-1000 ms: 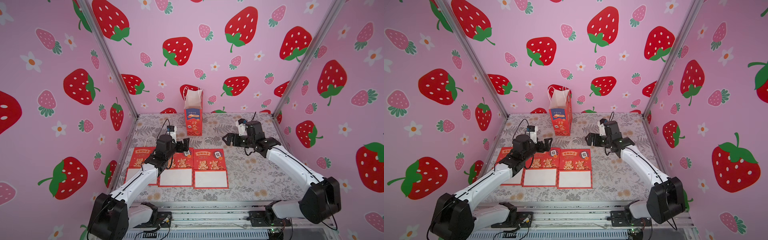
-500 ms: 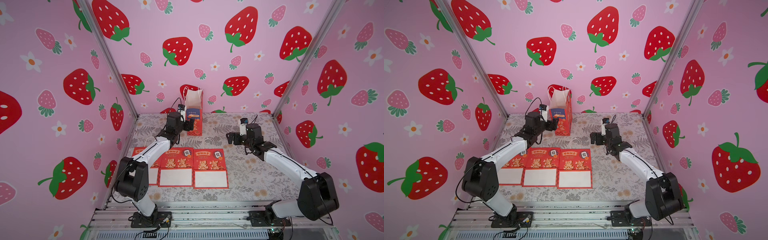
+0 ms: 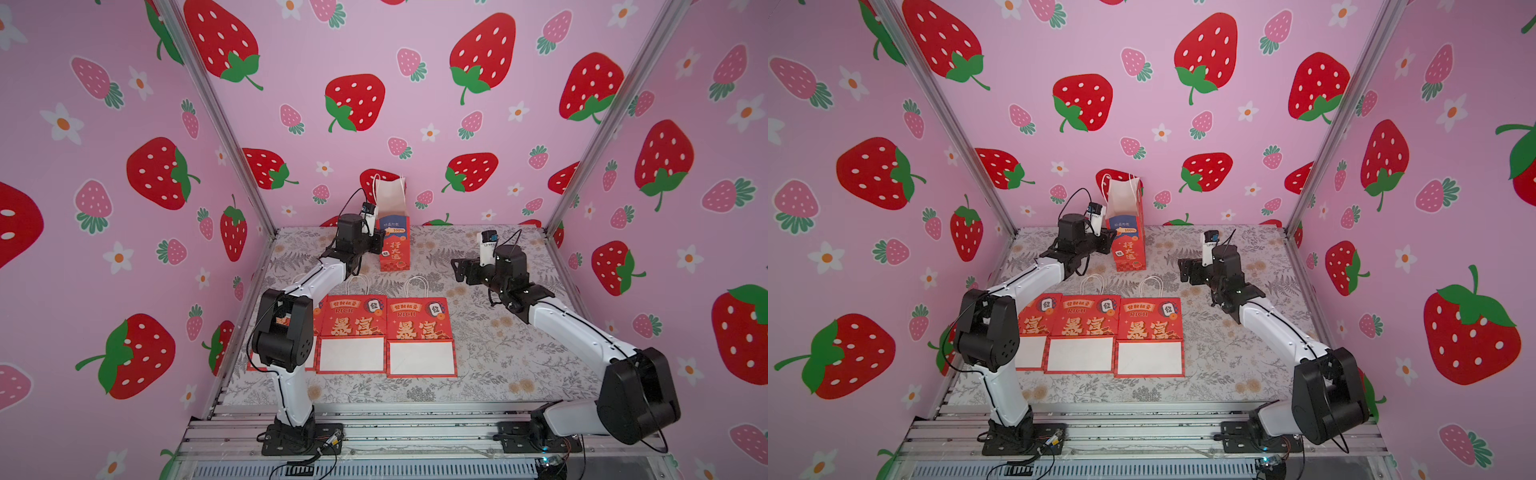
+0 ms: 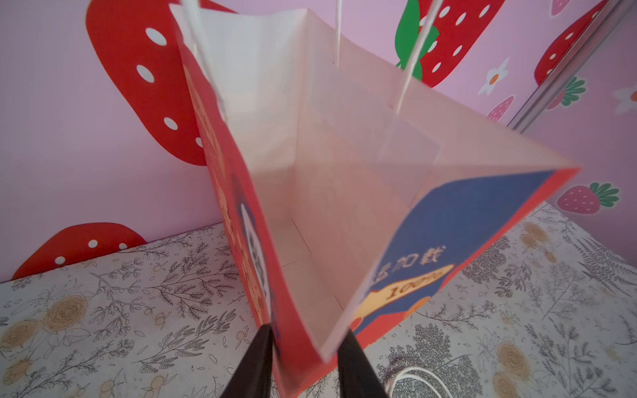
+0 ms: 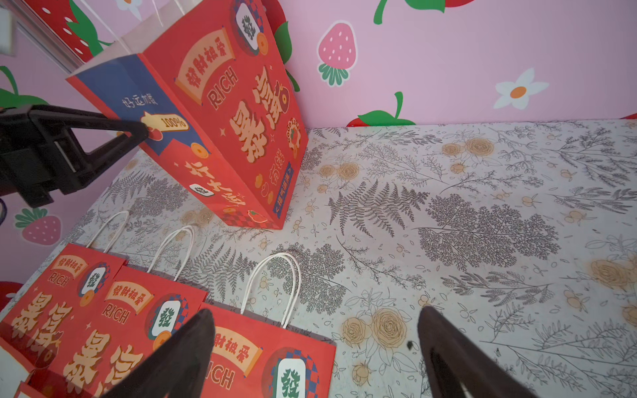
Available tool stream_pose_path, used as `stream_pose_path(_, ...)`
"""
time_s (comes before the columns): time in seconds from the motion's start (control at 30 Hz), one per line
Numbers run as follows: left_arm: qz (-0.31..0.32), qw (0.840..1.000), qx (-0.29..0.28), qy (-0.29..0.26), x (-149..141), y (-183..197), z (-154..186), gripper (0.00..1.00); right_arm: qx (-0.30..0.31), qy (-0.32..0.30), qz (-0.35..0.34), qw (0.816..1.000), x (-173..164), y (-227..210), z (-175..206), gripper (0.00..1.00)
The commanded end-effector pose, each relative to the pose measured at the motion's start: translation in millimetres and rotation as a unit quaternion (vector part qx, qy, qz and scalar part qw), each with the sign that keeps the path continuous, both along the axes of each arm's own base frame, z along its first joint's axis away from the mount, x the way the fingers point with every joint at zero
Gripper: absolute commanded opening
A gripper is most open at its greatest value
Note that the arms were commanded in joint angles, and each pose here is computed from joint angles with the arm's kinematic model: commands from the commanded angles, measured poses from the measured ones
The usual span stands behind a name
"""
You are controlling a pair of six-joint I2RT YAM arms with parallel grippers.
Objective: Put away the paper bag
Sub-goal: Pick up the paper bag from the center of the board.
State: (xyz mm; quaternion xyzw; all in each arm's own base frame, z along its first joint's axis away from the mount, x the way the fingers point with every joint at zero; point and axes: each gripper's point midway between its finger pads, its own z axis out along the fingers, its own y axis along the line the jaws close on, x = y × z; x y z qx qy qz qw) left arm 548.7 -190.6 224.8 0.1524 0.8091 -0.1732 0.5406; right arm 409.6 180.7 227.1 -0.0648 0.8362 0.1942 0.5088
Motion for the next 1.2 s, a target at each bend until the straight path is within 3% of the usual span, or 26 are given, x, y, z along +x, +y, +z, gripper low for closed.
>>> stream_pose_path(0.0,-0.019,0.999,-0.024,-0.022,3.3,-10.0,22.4,0.26,0.017,-0.009,0.001,1.000,-1.9,0.4,2.3,0.92)
stream_pose_path(0.33,-0.038,0.998,-0.049,-0.019,-7.3,-16.4,31.8,0.14,0.040,-0.003,0.018,0.999,-0.4,9.9,0.7,0.91)
stream_pose_path(0.5,-0.049,0.997,-0.065,-0.015,-22.1,-18.8,43.4,0.01,0.063,-0.005,0.028,0.998,-1.5,16.2,5.1,0.89)
stream_pose_path(1.17,-0.190,0.979,-0.063,0.029,-123.7,-79.9,84.6,0.00,0.092,0.037,0.121,0.988,-24.0,44.2,26.9,0.90)
